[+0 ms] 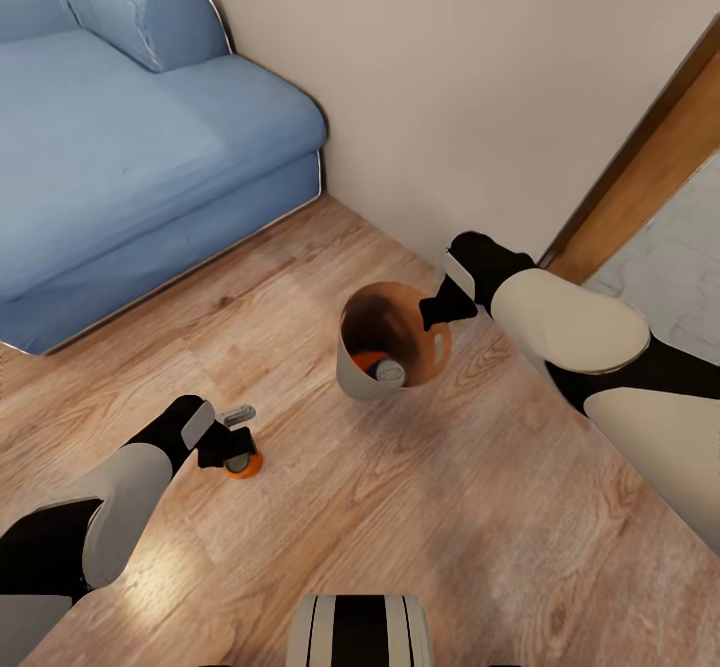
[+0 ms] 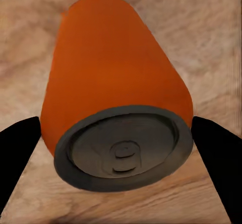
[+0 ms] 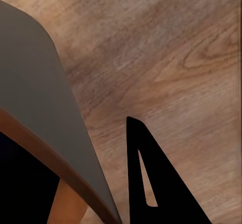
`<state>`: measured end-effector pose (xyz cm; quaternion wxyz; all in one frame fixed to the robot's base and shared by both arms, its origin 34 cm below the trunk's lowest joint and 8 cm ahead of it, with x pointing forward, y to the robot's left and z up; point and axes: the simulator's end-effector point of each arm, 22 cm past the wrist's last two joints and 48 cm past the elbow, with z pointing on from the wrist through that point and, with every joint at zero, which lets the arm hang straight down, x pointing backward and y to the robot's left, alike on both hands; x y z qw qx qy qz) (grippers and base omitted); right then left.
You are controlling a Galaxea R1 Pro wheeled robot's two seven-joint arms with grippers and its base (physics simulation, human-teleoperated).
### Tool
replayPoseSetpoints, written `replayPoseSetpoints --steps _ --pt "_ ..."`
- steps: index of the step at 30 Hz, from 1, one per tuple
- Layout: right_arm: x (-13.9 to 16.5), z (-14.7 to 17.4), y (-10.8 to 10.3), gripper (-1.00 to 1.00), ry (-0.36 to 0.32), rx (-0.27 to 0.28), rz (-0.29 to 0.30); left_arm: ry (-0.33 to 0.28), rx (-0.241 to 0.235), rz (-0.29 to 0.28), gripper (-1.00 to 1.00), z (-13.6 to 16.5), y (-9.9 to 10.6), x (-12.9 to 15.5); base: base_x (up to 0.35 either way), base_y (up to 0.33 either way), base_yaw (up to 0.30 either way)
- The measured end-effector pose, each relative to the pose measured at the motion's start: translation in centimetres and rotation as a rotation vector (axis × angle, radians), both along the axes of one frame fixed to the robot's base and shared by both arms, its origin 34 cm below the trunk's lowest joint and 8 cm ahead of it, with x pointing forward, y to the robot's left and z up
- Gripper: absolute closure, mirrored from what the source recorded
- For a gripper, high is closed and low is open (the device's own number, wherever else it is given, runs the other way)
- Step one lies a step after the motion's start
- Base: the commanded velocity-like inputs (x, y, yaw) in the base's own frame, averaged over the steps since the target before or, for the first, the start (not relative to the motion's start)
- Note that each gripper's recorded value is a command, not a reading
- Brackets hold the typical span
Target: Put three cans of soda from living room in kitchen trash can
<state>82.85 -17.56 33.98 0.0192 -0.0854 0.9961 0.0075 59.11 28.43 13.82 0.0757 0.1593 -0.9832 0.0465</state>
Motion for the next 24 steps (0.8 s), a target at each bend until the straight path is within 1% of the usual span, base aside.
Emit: replayPoseSetpoints --steps 14,24 --pt "0.6 4.2 0.1 1.00 -0.053 -0.001 0.002 -0.056 -0.009 -0.005 1.00 3.1 -0.7 1.9 0.000 0.000 0.000" --pt "0.7 7.2 0.8 1.00 -0.087 0.009 0.011 -0.096 -0.012 -0.008 1.00 5.4 -1.1 3.3 0.000 0.000 0.000"
